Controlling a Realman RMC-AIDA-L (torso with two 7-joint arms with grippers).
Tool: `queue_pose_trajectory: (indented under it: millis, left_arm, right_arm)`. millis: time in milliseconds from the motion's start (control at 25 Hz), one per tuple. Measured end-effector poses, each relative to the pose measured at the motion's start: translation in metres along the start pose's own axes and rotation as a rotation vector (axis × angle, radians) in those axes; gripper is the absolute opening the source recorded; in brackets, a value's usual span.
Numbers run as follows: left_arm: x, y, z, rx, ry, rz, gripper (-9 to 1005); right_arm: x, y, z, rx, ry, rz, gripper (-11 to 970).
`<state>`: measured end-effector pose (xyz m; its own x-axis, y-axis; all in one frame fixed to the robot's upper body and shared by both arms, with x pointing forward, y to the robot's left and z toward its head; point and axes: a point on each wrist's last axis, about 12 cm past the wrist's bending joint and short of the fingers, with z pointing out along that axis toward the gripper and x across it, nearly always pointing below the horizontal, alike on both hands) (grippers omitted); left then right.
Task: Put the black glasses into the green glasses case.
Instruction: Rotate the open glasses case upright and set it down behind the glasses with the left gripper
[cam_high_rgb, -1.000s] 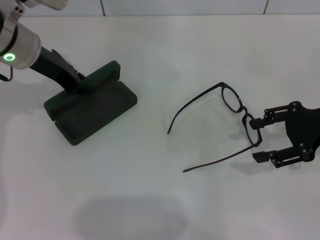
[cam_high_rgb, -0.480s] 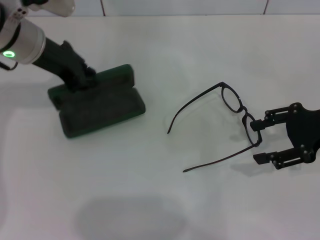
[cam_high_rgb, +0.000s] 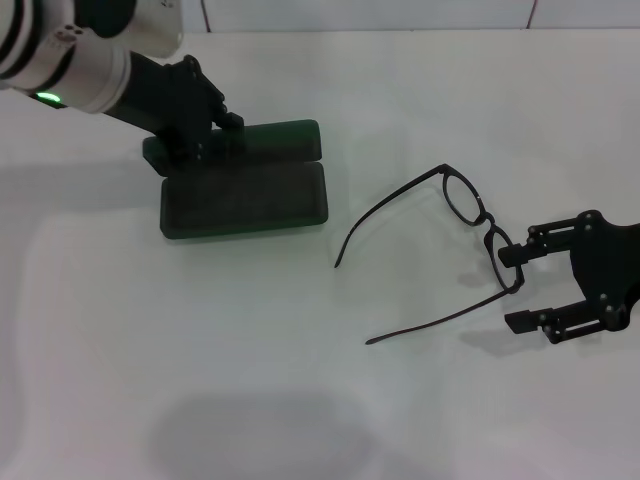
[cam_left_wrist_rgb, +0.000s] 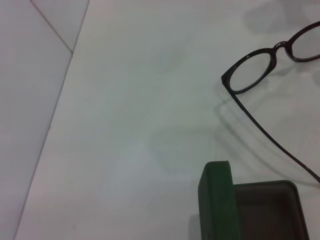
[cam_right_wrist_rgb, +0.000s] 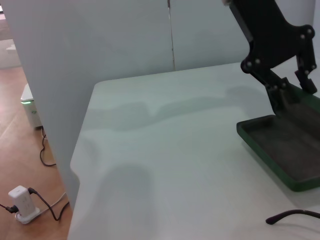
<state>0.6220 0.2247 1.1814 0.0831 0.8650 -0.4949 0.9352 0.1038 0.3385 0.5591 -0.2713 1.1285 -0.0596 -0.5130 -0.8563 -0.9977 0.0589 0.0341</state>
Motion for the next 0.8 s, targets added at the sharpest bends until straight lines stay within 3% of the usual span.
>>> queue_pose_trajectory:
  millis: [280, 800]
  left_arm:
    - [-0.002, -0.005, 0.018, 0.025, 0.021, 0.017, 203]
    - [-0.002, -0.010, 0.023, 0.039, 0.025, -0.011, 238]
  right_arm:
    - [0.000, 0.001, 0.001, -0.003, 0.000, 0.003, 723]
    - [0.001, 0.002, 0.002, -0.014, 0.006, 0.002, 722]
